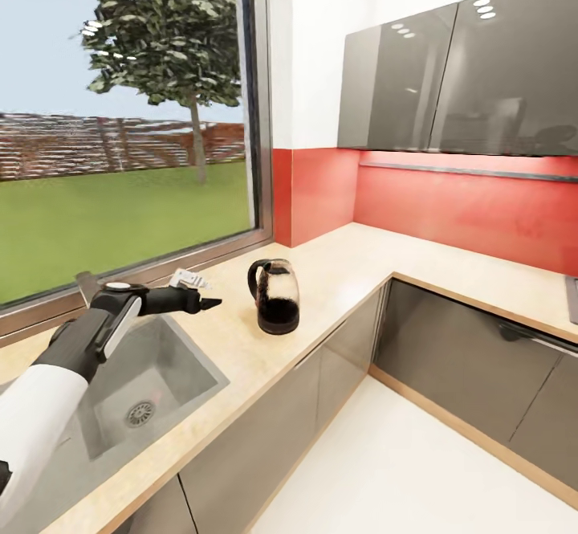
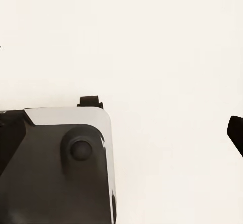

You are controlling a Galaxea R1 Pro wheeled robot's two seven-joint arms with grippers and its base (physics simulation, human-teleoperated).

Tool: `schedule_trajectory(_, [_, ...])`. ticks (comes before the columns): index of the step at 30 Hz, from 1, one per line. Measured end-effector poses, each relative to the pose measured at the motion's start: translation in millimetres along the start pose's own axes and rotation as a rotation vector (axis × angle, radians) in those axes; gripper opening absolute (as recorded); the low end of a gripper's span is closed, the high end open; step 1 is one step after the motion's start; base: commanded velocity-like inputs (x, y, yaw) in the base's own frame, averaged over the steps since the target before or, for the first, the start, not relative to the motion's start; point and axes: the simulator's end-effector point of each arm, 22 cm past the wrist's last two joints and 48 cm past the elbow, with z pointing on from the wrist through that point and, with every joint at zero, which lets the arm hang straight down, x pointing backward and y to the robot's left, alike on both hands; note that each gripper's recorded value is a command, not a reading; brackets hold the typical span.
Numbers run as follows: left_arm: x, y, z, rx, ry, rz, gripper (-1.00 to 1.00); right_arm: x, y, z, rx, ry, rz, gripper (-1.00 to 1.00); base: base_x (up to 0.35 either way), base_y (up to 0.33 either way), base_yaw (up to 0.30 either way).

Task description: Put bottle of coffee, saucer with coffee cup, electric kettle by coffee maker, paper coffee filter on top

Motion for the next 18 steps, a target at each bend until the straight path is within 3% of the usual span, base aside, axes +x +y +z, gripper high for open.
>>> schedule_trajectory(9, [-0.5, -1.8, 2.2, 0.001, -0.004, -0.004, 1.00, 0.0, -0.9, 0.1, 0.001, 0.000, 0.000, 1.00, 0.144, -0.002, 0.000])
schedule_trajectory(18, [1.2, -1.0, 4.4, -0.001, -0.005, -0.001, 1.00, 0.0, -0.7, 0.3, 0.001, 0.001, 0.000, 1.00, 0.233, -0.059, 0.000])
